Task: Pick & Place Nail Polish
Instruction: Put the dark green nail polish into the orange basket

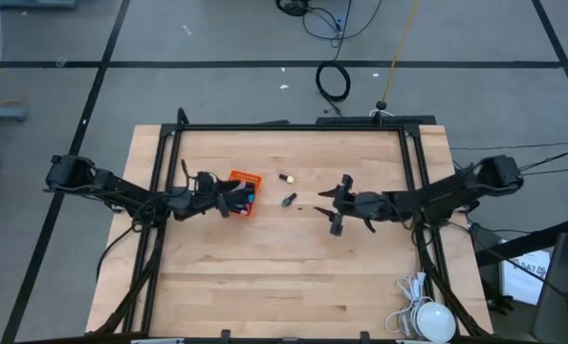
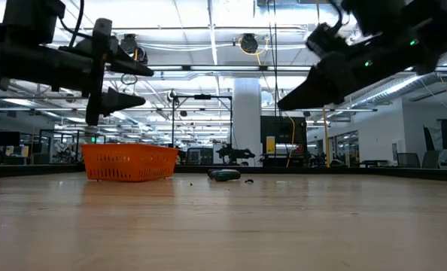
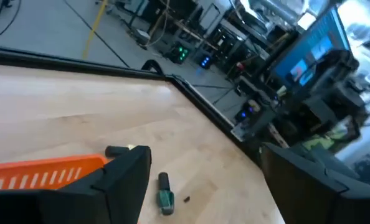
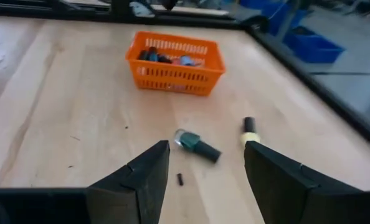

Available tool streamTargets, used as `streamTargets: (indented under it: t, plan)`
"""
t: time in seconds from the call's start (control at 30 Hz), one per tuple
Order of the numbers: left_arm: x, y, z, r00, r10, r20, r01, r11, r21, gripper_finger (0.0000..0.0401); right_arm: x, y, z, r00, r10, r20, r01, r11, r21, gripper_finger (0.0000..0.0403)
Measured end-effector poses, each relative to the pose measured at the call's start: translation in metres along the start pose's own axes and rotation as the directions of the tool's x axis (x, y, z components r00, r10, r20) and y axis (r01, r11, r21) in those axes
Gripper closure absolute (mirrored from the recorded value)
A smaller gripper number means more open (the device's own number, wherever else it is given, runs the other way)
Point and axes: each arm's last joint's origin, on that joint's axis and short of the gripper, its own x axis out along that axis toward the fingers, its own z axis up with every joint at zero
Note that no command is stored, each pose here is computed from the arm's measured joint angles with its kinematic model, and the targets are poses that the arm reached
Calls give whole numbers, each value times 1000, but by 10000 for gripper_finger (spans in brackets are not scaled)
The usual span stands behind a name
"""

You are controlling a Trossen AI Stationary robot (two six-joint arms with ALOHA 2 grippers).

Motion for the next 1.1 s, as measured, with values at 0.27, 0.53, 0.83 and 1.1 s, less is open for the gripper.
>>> streamTargets:
  t: [0.27,0.53,0.83,1.1]
  plan:
    - [0,1,-2,1000,4,-28,-3,1000,28,111,54,-23,-9,984,134,-116,-135,991,2,206]
    - [0,1,-2,1000,2,-30,-1,999,33,114,113,-44,-12,921,245,-304,-279,958,-71,206]
    - [0,1,-3,999,0,-38,2,999,36,115,147,-48,-11,872,282,-399,-348,932,-102,206]
    - [0,1,-3,999,-2,-40,4,999,36,112,148,-46,-17,847,285,-448,-360,928,-91,206]
